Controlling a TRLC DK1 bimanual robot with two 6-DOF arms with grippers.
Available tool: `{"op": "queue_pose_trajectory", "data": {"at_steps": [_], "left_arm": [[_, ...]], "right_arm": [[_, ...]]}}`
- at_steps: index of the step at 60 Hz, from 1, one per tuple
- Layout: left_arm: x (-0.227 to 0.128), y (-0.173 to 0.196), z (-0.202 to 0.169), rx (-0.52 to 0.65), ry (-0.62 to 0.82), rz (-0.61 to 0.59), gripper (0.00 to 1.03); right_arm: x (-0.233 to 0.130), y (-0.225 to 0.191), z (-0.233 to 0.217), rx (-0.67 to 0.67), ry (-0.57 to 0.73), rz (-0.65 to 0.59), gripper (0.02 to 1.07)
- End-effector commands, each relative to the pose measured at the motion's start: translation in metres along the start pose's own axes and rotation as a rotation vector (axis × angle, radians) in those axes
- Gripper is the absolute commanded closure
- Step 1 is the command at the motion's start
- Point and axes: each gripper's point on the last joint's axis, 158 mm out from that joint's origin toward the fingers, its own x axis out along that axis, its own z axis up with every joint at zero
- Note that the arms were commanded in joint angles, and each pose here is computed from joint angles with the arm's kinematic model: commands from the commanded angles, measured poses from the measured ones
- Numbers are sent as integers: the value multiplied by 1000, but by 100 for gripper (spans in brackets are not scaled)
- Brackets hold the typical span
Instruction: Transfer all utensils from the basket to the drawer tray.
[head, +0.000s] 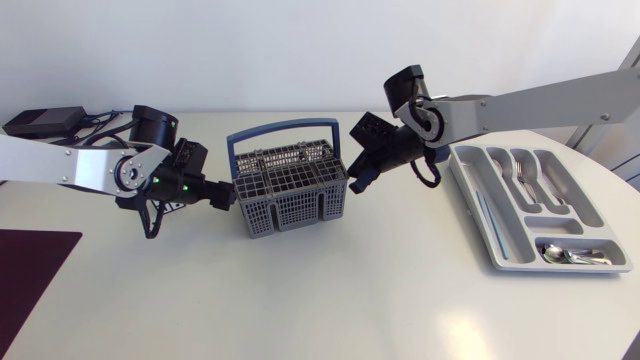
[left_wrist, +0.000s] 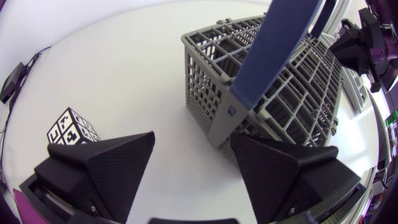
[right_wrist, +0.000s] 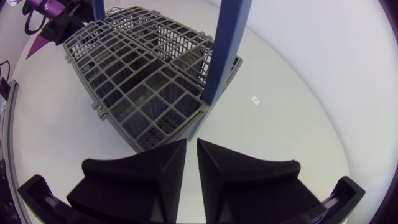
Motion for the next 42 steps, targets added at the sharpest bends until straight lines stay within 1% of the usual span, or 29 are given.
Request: {"op": "queue_pose_trajectory", "data": {"at_steps": [1, 12, 23, 35, 42], "left_arm": [[6, -9, 17, 29, -34, -14, 19], [12, -26, 23, 60, -48, -38, 19], [12, -44, 27, 88, -55, -64, 19], [9, -70, 24, 130, -52, -102, 19], [7, -75, 22, 140, -52, -109, 19]], "right_arm": [[5, 16, 2, 27, -8, 69, 96], [-11, 38, 5, 0, -37, 122, 97], [-33, 66, 0, -31, -41, 141, 97], [-52, 81, -26, -16, -11, 137, 97], [-60, 82, -41, -6, 6, 123, 97]]}}
